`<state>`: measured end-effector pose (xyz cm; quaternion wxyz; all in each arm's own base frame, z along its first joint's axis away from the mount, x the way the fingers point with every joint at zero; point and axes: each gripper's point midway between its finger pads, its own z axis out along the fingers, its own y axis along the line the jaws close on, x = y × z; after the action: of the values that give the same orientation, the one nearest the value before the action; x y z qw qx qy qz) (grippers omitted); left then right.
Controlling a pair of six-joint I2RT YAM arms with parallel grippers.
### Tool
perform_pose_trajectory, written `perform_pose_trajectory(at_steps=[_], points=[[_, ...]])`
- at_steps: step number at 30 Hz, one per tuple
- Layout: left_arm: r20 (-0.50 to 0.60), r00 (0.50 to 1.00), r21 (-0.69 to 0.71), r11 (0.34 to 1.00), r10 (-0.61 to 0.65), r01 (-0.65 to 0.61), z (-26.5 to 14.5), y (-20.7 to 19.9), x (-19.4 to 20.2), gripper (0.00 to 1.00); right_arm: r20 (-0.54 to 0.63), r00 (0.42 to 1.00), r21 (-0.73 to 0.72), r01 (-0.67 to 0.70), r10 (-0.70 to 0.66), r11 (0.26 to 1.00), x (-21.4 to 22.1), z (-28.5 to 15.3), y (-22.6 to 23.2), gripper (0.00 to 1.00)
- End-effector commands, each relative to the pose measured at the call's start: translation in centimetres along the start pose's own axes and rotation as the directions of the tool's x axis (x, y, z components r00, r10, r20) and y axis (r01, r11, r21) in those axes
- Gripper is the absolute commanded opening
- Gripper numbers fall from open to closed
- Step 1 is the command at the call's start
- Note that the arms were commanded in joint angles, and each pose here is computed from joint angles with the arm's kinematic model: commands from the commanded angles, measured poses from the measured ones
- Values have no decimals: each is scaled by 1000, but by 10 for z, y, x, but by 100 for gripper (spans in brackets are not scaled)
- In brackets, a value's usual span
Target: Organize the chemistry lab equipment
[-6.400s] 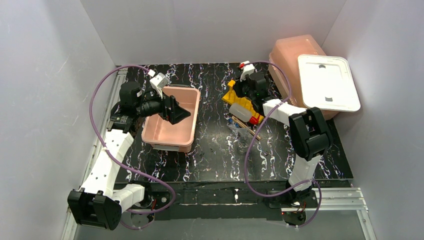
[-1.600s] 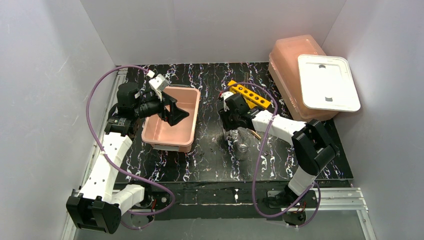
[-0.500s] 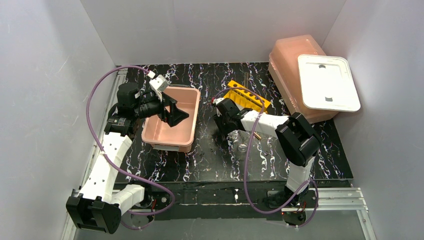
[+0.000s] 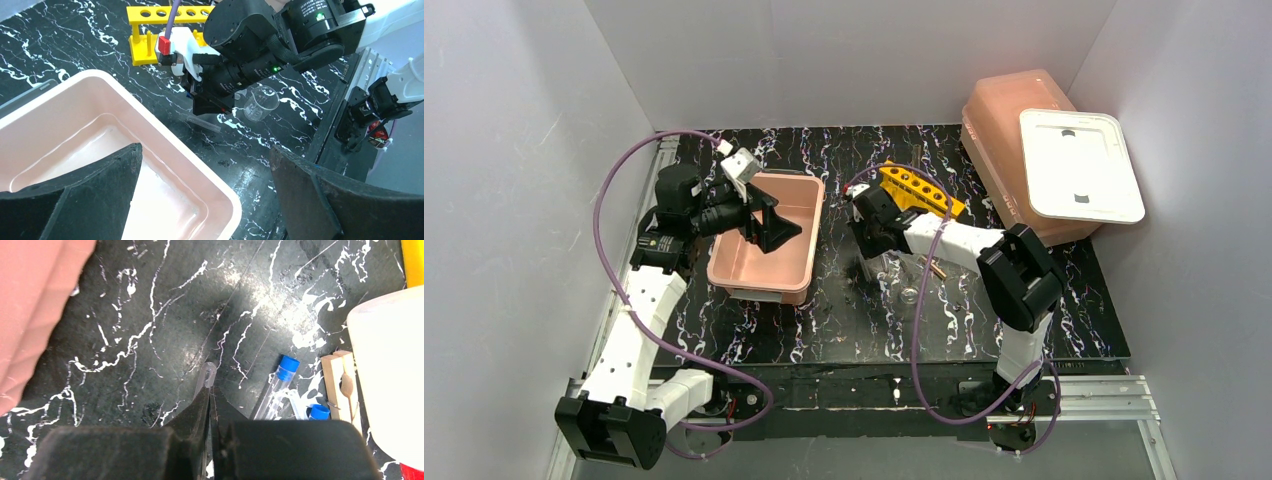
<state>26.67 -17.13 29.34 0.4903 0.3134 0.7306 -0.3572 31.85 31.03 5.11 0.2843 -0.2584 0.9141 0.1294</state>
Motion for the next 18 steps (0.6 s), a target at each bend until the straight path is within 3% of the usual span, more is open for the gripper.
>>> perform_pose_trajectory(at_steps=[1,3,5,9,18], points=[[63,997,10,999,46,-46,-13,-17,-31,98,136,991,-50,5,2,999,-51,-36,13,9],[74,996,11,999,44,-45,-15,-20,-36,98,178,984,-58,14,-3,998,-66,-46,16,10],[82,995,16,999,49,-50,-18,-23,-39,98,175,984,-45,23,-14,999,-70,-49,14,23],[86,995,16,998,53,-55,-22,-28,-38,98,77,997,-13,30,-29,999,-53,-40,8,38],[81,995,23,998,51,-53,-24,-31,-34,98,-73,997,14,2,-1,1000,-14,-21,3,46]])
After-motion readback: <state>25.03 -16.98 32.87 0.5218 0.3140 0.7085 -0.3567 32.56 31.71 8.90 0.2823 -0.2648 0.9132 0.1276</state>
